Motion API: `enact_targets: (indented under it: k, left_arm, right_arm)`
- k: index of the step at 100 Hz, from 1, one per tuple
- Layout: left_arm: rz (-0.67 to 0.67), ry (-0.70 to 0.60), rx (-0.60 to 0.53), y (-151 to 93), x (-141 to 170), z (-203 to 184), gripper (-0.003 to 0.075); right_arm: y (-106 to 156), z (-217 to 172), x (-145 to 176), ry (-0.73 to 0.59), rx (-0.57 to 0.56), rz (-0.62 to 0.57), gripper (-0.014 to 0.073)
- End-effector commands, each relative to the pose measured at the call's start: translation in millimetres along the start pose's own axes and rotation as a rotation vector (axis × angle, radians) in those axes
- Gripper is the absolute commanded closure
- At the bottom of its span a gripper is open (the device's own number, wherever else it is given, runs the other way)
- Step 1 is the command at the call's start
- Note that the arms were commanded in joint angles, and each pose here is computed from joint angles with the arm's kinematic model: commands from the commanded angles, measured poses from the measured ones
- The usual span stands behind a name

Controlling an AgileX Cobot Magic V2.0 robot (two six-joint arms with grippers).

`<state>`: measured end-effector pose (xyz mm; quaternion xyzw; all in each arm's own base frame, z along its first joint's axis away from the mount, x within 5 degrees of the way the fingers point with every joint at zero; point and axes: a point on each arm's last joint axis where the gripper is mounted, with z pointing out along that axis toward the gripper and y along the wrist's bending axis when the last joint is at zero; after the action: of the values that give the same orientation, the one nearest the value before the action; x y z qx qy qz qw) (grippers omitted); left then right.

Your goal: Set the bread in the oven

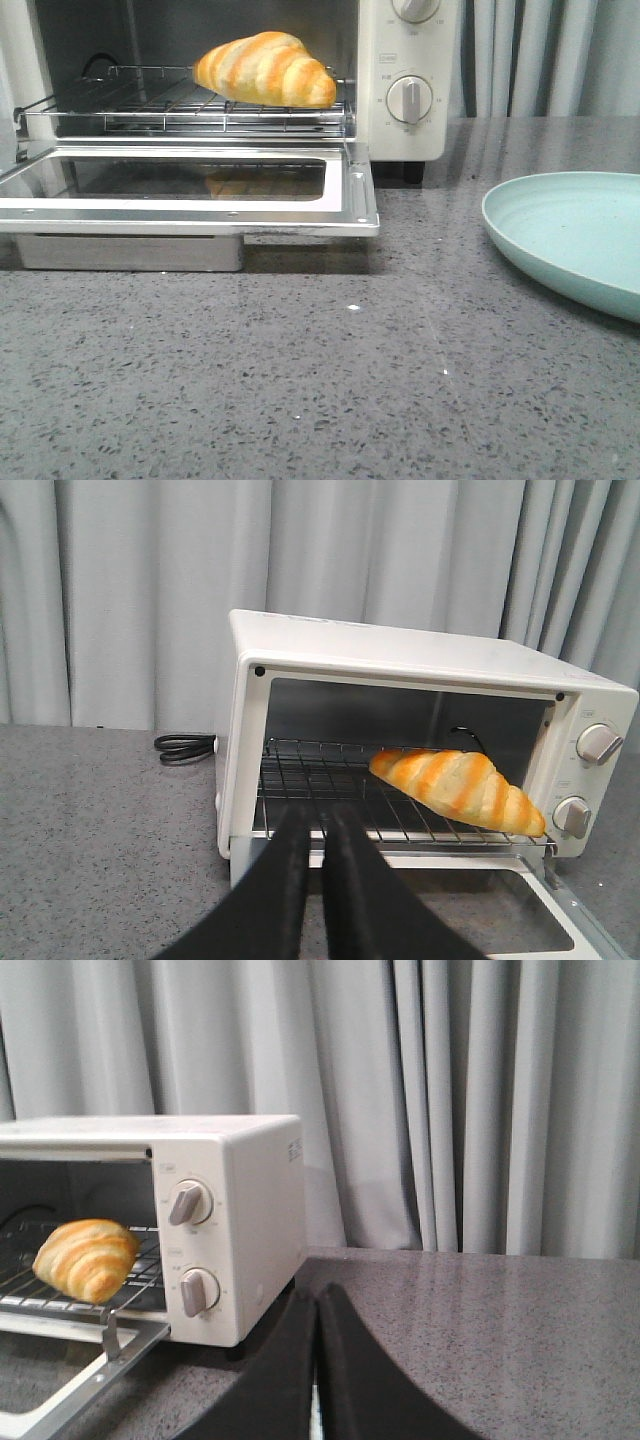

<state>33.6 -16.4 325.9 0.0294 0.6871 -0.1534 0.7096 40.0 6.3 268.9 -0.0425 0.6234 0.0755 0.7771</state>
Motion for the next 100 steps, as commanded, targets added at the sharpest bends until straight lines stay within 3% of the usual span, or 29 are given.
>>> enact_targets:
  k: [1, 42, 68, 100]
  left_arm:
    - [-0.023, -0.086, -0.006, -0.6, -13.7, -0.8, 0.0740]
    - [-0.023, -0.086, -0.006, -0.6, -13.7, -0.8, 0.0740]
    - [-0.023, -0.086, -0.006, -0.6, -13.7, -0.8, 0.0740]
    - [-0.023, -0.084, -0.006, -0.6, -13.6, -0.4, 0.0740]
  right_arm:
    - [-0.2, -2.6, -7.5, -0.139, 0.018, 0.017, 0.0639]
    - [-3.1, 0.9, 32.4, -0.036, 0.043, -0.147, 0.0639]
    - [-3.8, 0.8, 55.9, 0.041, 0.039, -0.146, 0.0639]
    - [-3.1, 0.8, 56.2, 0.043, 0.031, -0.166, 0.0639]
